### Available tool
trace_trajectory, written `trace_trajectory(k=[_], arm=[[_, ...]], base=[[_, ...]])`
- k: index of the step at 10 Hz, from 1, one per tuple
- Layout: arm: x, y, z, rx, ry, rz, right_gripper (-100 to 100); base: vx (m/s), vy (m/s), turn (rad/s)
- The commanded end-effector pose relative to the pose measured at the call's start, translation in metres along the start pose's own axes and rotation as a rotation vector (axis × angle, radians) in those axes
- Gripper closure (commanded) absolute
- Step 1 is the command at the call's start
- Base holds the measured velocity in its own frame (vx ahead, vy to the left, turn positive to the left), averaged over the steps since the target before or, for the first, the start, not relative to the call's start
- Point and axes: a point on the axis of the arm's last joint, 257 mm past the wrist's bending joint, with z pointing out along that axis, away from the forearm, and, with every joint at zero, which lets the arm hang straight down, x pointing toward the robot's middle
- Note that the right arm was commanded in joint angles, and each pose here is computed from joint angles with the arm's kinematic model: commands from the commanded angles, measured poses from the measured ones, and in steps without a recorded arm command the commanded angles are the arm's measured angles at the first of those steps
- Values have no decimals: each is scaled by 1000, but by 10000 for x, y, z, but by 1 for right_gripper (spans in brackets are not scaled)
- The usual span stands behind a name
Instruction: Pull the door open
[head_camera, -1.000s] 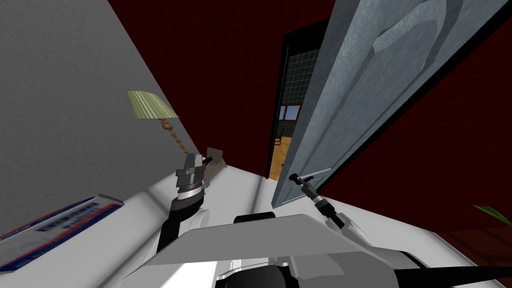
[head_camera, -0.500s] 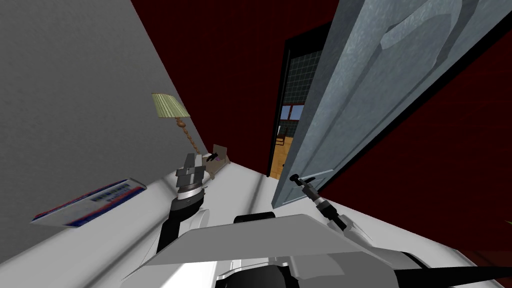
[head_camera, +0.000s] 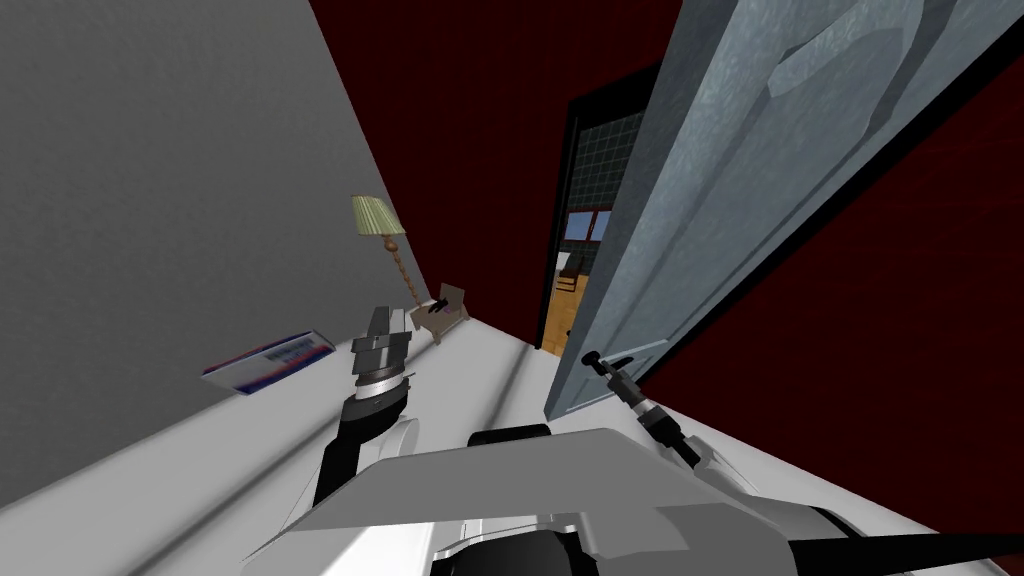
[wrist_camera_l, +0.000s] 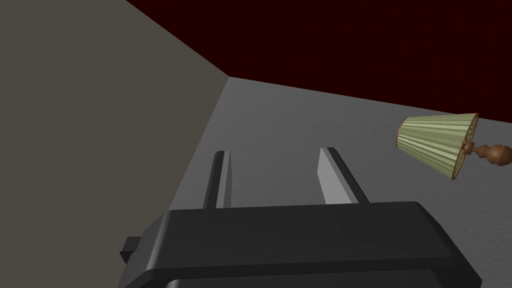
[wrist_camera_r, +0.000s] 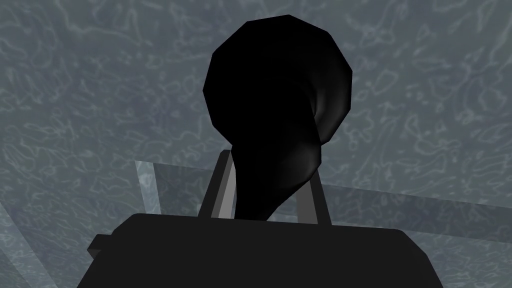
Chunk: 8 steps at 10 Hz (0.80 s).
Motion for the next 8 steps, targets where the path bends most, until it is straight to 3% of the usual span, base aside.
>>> trace_trajectory(k=[1,3,8], arm=[[-44,39,-50,-5,-2,-9,100],[-4,10,-54,-3,4,-2,100],[-19,17,-86,-3,6,-4,100]], base=[[-182,-86,134],[-135,-45,61],[-165,-82,151]])
